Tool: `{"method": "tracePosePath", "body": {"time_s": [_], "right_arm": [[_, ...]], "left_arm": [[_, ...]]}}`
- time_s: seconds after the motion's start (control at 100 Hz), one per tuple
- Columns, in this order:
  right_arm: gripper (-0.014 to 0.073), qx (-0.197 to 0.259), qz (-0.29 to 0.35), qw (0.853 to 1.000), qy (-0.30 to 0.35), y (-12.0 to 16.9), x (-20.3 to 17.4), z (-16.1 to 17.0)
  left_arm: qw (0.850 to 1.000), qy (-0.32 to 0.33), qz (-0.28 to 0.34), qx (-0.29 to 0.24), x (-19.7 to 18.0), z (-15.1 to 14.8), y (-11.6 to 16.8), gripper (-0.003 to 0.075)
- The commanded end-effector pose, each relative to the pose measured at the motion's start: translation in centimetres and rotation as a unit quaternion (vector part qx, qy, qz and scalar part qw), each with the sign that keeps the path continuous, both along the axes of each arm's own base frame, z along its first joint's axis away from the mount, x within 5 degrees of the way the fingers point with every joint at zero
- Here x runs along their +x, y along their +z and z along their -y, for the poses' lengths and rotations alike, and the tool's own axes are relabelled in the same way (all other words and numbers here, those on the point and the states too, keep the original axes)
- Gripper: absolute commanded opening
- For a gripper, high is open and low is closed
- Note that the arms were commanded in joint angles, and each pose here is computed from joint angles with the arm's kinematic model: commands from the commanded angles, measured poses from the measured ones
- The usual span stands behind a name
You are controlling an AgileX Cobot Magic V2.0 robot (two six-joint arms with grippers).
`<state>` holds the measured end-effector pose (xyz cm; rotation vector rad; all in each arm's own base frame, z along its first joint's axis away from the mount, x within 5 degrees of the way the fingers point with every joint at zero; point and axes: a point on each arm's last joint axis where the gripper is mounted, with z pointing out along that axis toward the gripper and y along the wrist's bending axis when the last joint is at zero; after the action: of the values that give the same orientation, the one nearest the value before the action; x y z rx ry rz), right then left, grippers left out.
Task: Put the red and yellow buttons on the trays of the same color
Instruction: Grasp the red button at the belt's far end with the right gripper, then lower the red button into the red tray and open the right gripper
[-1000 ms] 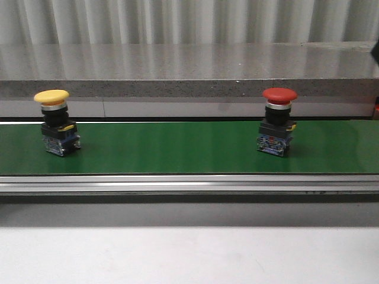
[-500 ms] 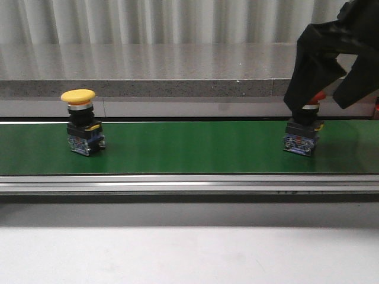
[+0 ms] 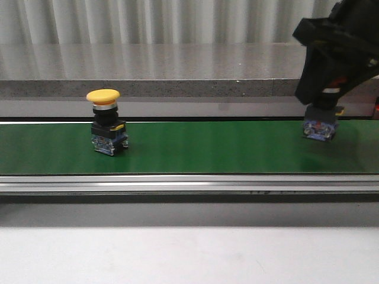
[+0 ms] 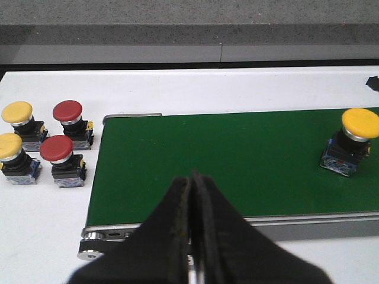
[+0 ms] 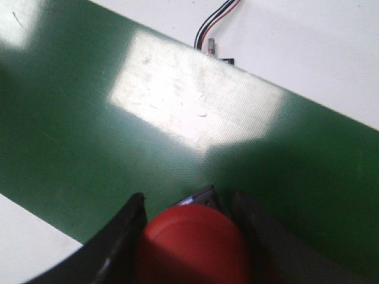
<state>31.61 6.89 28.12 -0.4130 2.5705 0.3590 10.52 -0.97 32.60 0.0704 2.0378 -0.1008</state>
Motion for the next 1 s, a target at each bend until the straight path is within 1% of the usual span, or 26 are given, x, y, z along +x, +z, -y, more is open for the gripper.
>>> {"method": "tracePosePath", "body": {"time_s": [0.0,0.16,0.25,0.35,0.49,0.59,0.73,0.94,0.99], "right_arm": [[0.0143,0.013,0.048,0.998,-0.025,3.7,0.5,1.8],[0.0143,0.012,0.09,0.991,-0.093,7.4,1.5,6.8],[0.0143,0.006,0.118,0.982,-0.144,9.0,1.8,10.4],[0.0143,-0.002,0.137,0.971,-0.198,9.9,2.3,14.3],[0.0143,-0.004,0.136,0.961,-0.24,9.5,4.1,18.3],[0.0143,0.002,0.128,0.959,-0.253,8.5,5.8,19.9],[0.0143,0.006,0.114,0.961,-0.251,7.0,8.0,20.8],[0.0143,0.007,0.105,0.962,-0.253,5.4,10.2,22.1],[0.0143,0.02,0.099,0.961,-0.259,5.0,10.7,22.2]], "left_arm": [[0.999,0.0,0.048,-0.009,0.3,0.1,1.5,-0.002],[0.999,0.0,0.048,-0.009,0.3,0.1,1.5,-0.002],[0.999,0.0,0.048,-0.009,0.3,0.1,1.5,-0.002],[0.999,0.0,0.048,-0.009,0.3,0.1,1.5,-0.002],[0.999,0.0,0.048,-0.009,0.3,0.1,1.5,-0.002],[0.999,0.0,0.048,-0.009,0.3,0.1,1.5,-0.002],[0.999,0.0,0.048,-0.009,0.3,0.1,1.5,-0.002],[0.999,0.0,0.048,-0.009,0.3,0.1,1.5,-0.002],[0.999,0.0,0.048,-0.009,0.3,0.1,1.5,-0.002]]}}
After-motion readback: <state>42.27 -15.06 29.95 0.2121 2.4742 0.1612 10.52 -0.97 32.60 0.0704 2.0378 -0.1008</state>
